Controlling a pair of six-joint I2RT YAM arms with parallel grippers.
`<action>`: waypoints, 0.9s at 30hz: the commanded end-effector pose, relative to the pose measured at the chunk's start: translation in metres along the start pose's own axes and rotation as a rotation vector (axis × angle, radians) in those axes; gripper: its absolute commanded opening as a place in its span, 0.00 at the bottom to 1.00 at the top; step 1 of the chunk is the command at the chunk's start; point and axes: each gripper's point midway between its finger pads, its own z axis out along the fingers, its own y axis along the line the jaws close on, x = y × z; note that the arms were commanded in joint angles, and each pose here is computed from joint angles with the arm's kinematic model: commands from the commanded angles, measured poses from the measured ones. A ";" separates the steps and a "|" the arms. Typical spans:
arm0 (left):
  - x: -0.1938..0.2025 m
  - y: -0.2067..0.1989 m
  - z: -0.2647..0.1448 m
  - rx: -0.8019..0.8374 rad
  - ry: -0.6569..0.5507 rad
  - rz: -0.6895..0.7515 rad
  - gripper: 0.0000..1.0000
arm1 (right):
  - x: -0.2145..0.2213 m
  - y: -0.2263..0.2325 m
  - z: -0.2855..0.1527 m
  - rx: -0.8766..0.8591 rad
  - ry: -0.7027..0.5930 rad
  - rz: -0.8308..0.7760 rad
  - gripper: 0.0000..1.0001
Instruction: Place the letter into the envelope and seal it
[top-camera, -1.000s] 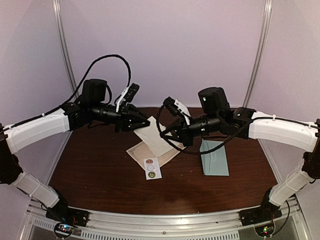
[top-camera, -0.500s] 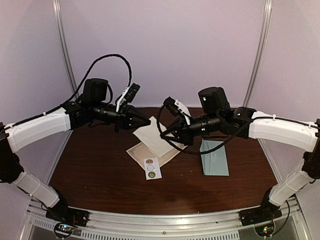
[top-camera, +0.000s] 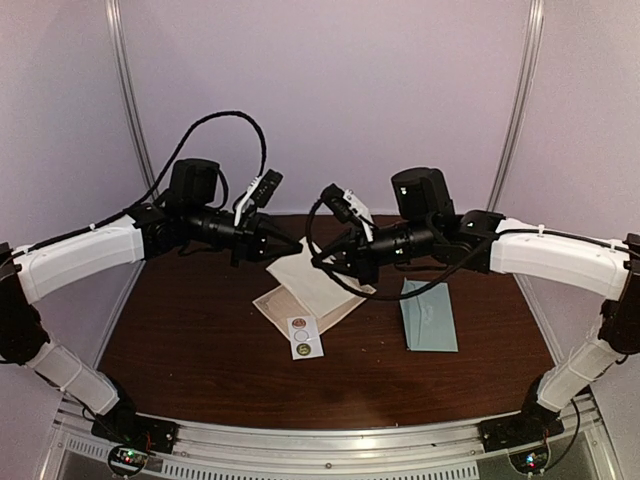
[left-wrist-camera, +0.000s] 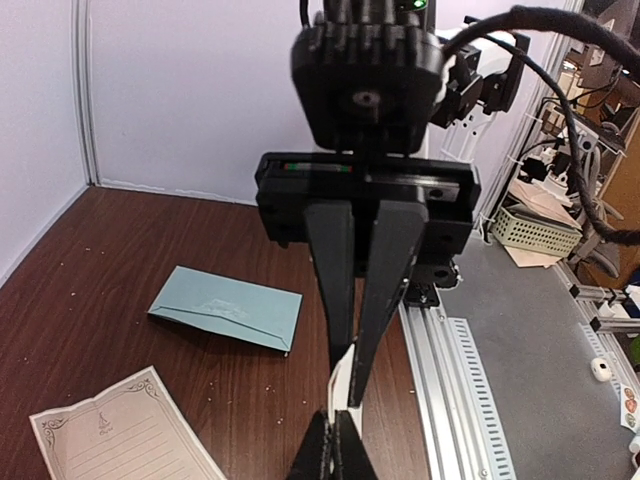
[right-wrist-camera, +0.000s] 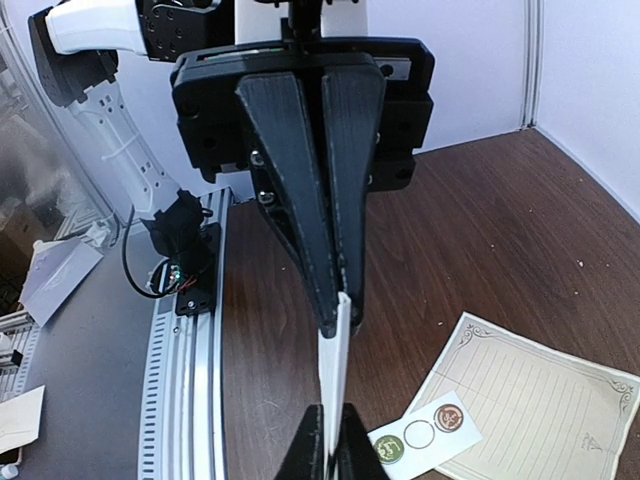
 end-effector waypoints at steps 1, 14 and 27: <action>-0.015 0.000 -0.001 -0.001 -0.027 0.051 0.00 | -0.014 -0.001 0.002 -0.009 -0.041 0.007 0.00; -0.072 0.021 -0.077 -0.483 -0.460 -0.068 0.71 | -0.062 -0.009 -0.066 0.156 -0.434 0.063 0.00; -0.064 -0.008 -0.046 -0.245 -0.527 -0.198 0.76 | -0.089 0.019 -0.073 -0.013 -0.588 0.070 0.00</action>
